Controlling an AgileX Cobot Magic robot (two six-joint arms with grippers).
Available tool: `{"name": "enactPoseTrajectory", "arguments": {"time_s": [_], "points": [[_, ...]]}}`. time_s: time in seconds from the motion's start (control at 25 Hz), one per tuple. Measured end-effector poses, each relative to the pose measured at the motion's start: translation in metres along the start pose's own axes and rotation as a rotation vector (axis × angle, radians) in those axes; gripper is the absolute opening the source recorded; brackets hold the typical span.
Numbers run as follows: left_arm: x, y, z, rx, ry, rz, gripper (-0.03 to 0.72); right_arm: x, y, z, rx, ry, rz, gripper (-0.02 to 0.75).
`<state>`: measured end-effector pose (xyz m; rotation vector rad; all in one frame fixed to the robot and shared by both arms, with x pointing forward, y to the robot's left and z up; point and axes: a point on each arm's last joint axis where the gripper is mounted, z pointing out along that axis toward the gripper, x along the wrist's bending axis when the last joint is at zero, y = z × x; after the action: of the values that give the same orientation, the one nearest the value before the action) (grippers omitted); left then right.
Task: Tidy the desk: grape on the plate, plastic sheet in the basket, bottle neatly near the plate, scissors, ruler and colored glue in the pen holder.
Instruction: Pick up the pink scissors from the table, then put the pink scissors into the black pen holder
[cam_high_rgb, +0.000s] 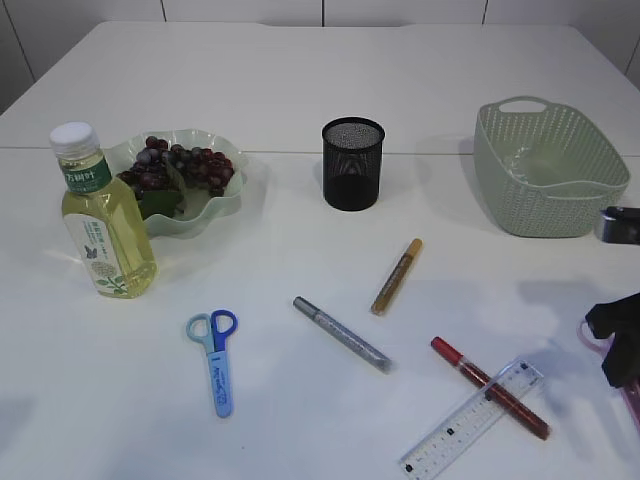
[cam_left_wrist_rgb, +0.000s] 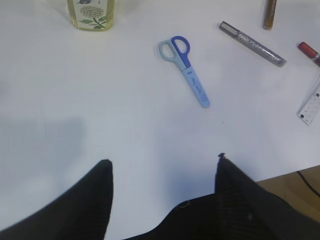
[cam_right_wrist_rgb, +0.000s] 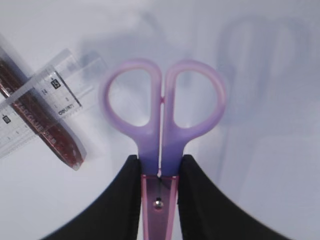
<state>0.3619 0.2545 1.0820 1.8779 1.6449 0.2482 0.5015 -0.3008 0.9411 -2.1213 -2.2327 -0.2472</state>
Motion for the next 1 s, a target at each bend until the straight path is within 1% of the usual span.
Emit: {"name": "enactPoseTrajectory", "arguments": {"time_s": [0.12,0.32,0.4,0.56,0.76,1.0], "points": [[0.0,0.0,0.0,0.0,-0.001,-0.001,0.469,0.002,-0.001,-0.014,-0.085,-0.014,-0.006,0.185],[0.0,0.001,0.0,-0.015,-0.002,-0.001,0.469,0.003,0.004,-0.037,-0.271,-0.05,-0.017,0.185],[0.0,0.002,0.0,-0.019,-0.004,-0.002,0.469,0.003,0.006,-0.041,-0.318,-0.06,-0.021,0.185],[0.0,0.002,0.0,-0.026,-0.004,-0.002,0.469,0.003,0.01,-0.045,-0.375,-0.069,-0.041,0.185],[0.0,0.003,0.0,-0.038,-0.004,-0.002,0.469,0.007,0.015,-0.047,-0.437,-0.049,-0.094,0.185],[-0.001,0.004,0.0,-0.046,-0.011,-0.007,0.469,0.031,0.021,-0.046,-0.499,-0.034,-0.223,0.185]]}}
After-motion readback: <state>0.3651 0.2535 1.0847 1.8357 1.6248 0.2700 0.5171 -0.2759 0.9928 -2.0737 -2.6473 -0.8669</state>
